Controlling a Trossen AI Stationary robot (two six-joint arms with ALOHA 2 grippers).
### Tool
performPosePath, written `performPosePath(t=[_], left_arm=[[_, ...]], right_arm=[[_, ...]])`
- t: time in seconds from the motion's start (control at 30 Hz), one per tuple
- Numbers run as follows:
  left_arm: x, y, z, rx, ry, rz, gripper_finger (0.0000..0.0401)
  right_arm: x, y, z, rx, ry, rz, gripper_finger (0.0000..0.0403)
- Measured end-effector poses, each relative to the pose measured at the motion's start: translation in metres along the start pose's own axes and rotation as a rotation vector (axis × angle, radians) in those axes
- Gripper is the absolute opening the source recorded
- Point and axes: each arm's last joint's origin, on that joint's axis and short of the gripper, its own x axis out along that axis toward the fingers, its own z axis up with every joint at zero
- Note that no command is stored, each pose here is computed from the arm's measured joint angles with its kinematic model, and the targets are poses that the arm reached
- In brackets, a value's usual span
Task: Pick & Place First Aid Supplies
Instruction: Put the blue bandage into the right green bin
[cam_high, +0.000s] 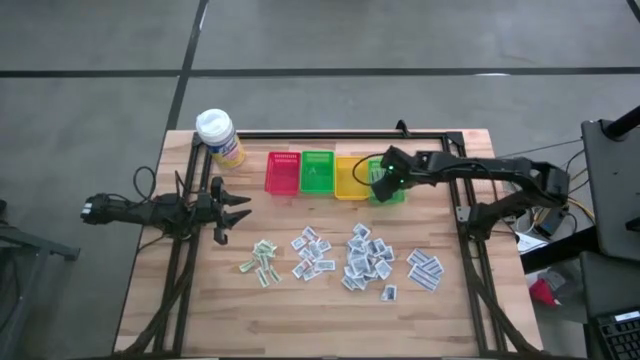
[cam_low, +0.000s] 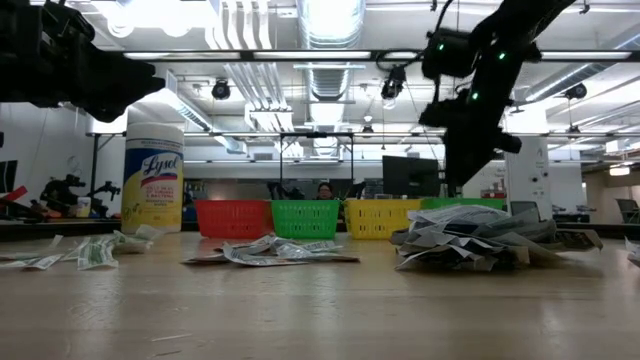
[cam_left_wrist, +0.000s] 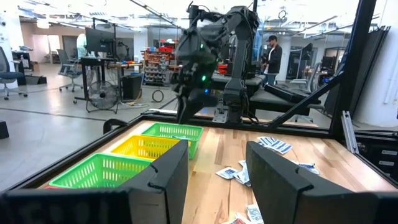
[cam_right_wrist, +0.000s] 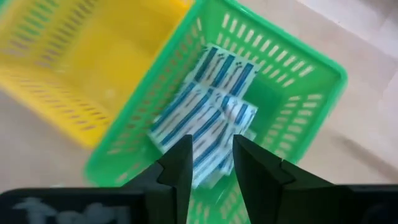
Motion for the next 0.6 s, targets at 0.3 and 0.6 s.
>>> performPosePath(t=[0.3,0.6], left_arm=[[0.000,0.000,0.000,0.000,0.000,0.000,0.0158],[0.000,0.000,0.000,0.000,0.000,0.000,0.0158]], right_arm=[[-0.065,0.003,-0.033,-0.066,0.053,0.258,0.0088],[-0.109,0.020,-0.074,-0.128,0.066,0.475,0.0068]])
